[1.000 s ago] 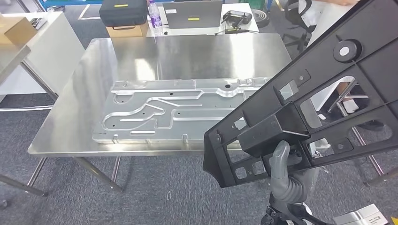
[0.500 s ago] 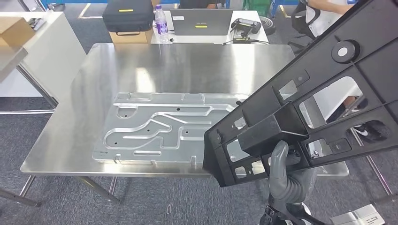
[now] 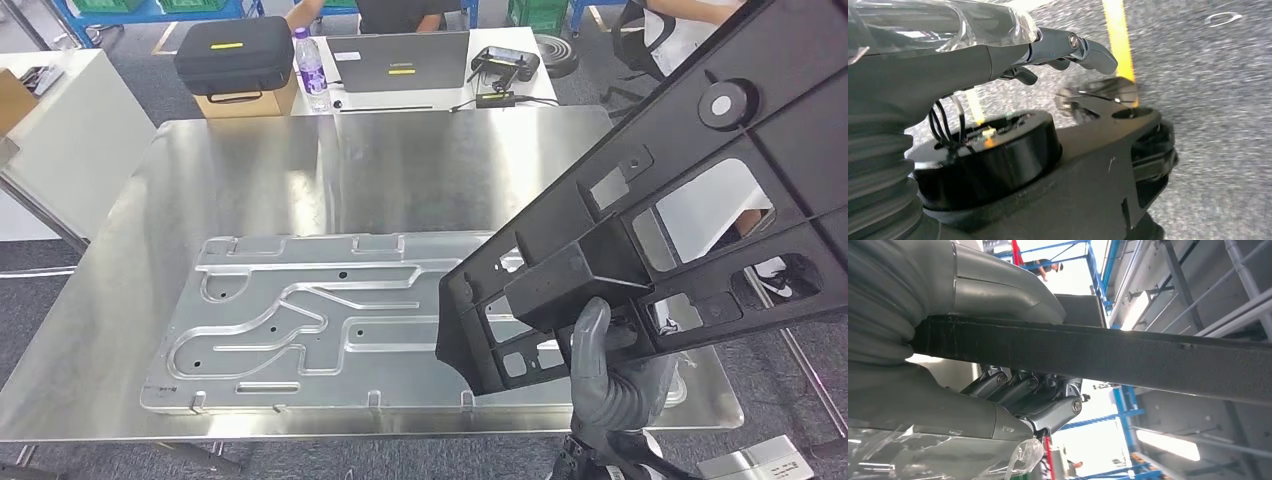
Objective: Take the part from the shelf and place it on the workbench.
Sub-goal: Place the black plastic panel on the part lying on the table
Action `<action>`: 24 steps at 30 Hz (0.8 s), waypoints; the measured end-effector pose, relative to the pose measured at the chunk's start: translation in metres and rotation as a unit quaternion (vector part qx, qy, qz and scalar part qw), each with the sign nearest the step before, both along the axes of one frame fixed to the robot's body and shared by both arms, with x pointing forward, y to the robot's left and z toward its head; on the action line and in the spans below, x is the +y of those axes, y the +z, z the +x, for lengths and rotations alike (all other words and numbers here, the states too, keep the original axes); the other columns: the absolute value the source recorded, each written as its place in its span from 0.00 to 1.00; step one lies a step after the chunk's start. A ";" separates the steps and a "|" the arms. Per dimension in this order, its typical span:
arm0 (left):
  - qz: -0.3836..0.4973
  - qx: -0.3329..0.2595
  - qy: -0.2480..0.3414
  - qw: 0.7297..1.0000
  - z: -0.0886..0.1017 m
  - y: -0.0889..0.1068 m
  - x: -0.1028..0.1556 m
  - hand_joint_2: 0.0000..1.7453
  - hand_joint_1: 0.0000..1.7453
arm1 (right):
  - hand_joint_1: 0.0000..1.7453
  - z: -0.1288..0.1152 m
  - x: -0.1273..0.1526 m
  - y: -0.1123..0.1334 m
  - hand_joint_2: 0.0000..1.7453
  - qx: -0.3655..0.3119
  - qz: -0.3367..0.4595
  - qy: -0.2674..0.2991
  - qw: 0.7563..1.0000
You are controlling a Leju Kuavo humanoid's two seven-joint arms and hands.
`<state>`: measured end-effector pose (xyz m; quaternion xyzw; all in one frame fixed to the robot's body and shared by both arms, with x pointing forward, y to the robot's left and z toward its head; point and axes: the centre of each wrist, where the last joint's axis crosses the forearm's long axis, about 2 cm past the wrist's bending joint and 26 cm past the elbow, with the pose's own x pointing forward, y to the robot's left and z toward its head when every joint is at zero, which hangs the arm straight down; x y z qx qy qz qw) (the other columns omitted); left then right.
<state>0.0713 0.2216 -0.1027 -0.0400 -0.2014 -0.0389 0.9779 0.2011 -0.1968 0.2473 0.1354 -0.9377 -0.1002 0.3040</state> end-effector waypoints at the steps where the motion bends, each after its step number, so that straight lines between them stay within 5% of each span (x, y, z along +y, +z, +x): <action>1: 0.001 0.000 -0.002 1.000 0.000 0.000 0.000 1.00 0.00 | 1.00 0.002 0.000 0.002 1.00 0.000 -0.007 -0.005 1.000; 14: 0.000 -0.013 -0.038 0.999 0.002 0.000 0.000 1.00 0.00 | 1.00 0.037 -0.006 0.027 1.00 0.037 -0.077 -0.025 0.996; 20: -0.019 -0.118 -0.010 0.993 0.006 0.001 0.000 1.00 0.00 | 1.00 0.079 -0.014 0.036 1.00 0.092 -0.145 -0.012 0.985; 24: -0.048 -0.181 0.024 0.982 0.011 0.002 -0.004 0.00 0.00 | 0.00 0.099 -0.019 0.038 0.00 0.120 -0.173 -0.007 0.977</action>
